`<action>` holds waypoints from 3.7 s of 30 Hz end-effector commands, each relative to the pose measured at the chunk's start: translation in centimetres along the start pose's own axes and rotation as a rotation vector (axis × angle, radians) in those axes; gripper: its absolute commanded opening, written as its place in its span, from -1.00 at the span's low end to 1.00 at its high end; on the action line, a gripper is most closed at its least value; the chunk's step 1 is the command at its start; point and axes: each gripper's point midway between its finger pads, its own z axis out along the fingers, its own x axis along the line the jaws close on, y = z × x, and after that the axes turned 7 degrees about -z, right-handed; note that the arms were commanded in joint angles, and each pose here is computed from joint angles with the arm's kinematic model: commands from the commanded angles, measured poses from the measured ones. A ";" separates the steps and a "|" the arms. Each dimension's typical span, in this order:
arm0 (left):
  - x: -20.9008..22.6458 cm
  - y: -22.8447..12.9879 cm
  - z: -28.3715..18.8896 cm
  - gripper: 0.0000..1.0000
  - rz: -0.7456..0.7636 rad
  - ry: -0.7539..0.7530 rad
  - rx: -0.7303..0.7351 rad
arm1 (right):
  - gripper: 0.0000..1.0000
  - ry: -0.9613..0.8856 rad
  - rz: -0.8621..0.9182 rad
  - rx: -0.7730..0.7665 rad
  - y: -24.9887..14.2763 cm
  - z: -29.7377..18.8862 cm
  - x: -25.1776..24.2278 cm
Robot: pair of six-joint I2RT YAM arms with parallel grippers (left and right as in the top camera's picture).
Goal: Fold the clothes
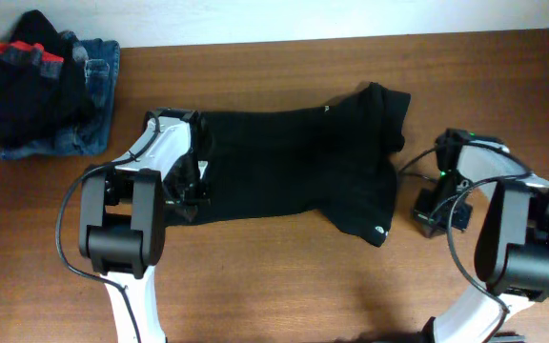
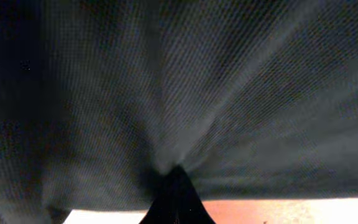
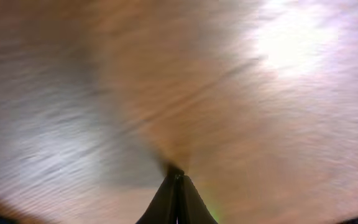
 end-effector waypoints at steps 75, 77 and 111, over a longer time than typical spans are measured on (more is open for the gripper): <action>-2.2 4.0 -5.1 -0.93 -0.017 -0.081 -0.407 | -0.92 0.076 -0.380 -0.175 -1.8 0.8 11.4; -2.1 3.7 -4.9 -0.93 -0.018 -0.073 -0.394 | -0.92 0.051 -0.350 -0.151 -2.3 0.9 10.8; -3.1 -2.0 1.6 -0.93 -0.039 -0.153 -0.139 | -0.92 -0.134 -0.191 -0.167 -1.4 0.8 6.2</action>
